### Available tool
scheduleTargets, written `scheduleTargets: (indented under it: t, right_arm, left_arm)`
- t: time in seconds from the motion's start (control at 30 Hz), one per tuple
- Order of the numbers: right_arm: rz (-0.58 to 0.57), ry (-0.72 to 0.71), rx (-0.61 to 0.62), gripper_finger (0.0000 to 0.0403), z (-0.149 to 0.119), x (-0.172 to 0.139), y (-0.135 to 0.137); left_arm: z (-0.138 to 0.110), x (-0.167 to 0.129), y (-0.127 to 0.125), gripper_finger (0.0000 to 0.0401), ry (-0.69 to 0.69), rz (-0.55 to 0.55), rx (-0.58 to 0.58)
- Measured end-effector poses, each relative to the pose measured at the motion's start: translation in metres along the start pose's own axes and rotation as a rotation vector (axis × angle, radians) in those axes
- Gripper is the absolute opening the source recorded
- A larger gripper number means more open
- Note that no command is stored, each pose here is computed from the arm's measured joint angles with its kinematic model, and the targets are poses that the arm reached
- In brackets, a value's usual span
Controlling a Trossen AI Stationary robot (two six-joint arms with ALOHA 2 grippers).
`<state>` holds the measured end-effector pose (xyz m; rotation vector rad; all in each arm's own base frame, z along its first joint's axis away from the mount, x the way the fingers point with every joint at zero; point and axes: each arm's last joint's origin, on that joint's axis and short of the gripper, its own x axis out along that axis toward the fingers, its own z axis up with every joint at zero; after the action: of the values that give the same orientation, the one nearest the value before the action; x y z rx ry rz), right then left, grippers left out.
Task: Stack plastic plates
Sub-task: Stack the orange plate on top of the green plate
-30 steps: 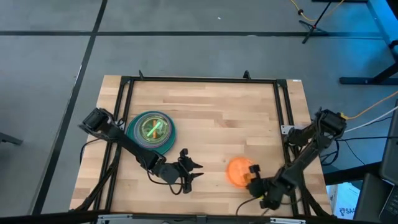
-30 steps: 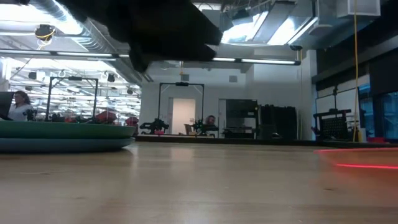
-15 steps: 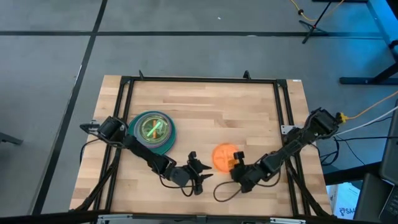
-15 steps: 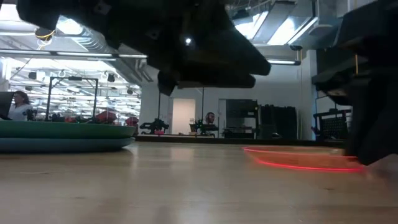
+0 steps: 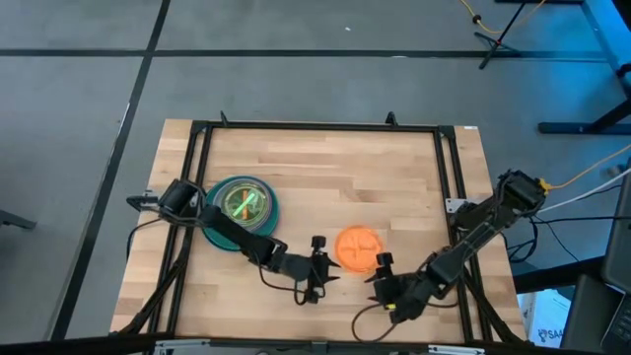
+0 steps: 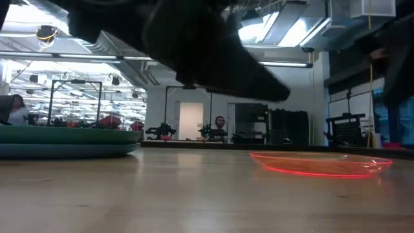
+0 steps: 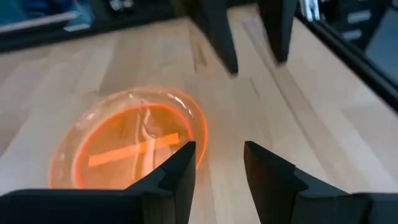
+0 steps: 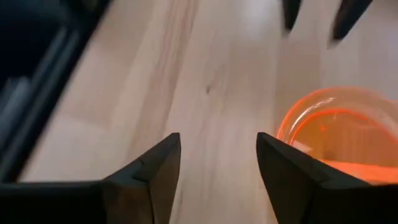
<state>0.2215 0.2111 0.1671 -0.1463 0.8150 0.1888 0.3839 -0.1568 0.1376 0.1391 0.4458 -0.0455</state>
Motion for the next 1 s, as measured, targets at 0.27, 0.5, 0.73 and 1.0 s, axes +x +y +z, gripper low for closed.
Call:
scheduleTargets:
  t: [0.27,0.5,0.73,1.0]
  right_arm:
    - [-0.046,-0.076,0.230,0.0205,0.006,-0.004,0.005]
    - [-0.033,-0.094,0.305,0.0205,0.007,-0.005,0.008]
    - [-0.040,-0.108,0.302,0.0205,0.006,-0.007,0.010]
    - [-0.029,-0.099,0.339,0.0205,0.006,-0.007,0.011]
  left_arm:
    - [-0.010,0.010,0.021,0.0129,0.081,-0.080,0.070]
    - [-0.025,0.028,0.042,0.0129,0.088,-0.078,0.141]
    - [-0.021,0.034,0.061,0.0129,0.072,-0.203,0.135]
    - [-0.034,0.043,0.056,0.0116,0.080,-0.227,0.176]
